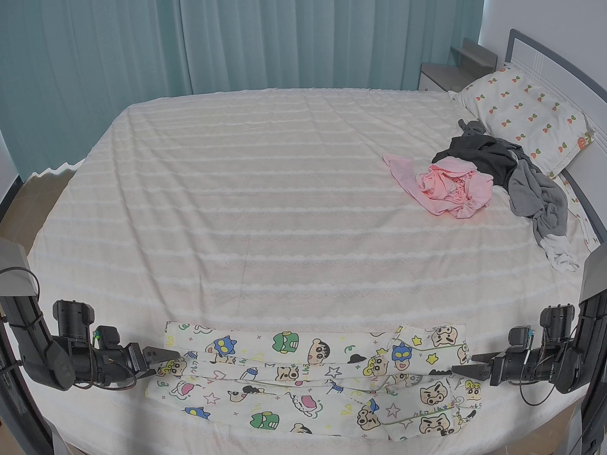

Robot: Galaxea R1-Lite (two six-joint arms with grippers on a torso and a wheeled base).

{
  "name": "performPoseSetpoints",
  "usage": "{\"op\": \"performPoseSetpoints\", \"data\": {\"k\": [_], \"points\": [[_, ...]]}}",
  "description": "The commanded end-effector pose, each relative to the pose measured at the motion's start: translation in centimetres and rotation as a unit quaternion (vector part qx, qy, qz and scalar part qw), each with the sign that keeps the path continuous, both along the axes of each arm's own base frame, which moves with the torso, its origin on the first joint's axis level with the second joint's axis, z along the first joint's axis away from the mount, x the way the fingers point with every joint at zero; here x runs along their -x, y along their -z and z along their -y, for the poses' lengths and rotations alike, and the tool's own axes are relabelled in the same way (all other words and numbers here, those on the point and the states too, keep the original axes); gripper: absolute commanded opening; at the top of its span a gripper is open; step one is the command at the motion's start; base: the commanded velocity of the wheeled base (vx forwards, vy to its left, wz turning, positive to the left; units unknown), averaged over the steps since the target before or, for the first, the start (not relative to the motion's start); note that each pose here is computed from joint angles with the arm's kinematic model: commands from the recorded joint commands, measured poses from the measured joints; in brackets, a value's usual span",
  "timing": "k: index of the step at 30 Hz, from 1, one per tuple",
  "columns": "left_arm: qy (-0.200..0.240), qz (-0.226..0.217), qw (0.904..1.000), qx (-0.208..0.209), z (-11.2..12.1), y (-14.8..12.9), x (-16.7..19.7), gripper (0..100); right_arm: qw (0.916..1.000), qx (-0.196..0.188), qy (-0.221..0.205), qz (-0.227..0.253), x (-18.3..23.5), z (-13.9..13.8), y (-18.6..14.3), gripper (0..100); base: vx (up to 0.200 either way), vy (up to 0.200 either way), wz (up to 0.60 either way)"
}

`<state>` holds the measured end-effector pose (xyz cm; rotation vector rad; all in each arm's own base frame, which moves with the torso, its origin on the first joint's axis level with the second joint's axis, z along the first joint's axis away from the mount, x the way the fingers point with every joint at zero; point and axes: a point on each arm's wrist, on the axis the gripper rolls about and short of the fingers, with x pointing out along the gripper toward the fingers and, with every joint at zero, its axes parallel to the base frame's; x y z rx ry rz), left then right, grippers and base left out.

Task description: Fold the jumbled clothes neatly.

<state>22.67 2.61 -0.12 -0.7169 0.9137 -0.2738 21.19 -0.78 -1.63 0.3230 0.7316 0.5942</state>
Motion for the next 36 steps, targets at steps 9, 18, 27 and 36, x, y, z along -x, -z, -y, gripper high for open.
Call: {"op": "performPoseSetpoints", "data": {"k": [9,18,27,36], "points": [[-0.023,-0.003,0.9901,0.138,-2.2,-1.2,0.6,100,0.9916,-0.061,0.034,0.109,-0.5,-0.9,-5.7,100,0.000,0.000,0.00],[-0.004,0.006,0.9851,0.172,-2.8,-1.3,1.4,100,0.9911,-0.115,-0.017,0.066,-0.8,-5.8,-6.1,100,0.000,0.000,0.00],[-0.003,0.006,0.9853,0.171,-2.8,-1.2,1.4,100,0.9951,-0.094,0.021,-0.022,-4.0,-5.7,0.2,100,0.000,0.000,0.00],[-0.002,0.006,0.9853,0.171,-2.8,-1.2,1.4,100,0.9920,-0.096,0.079,-0.020,-5.8,-3.2,1.5,100,0.000,0.000,0.00]]}}
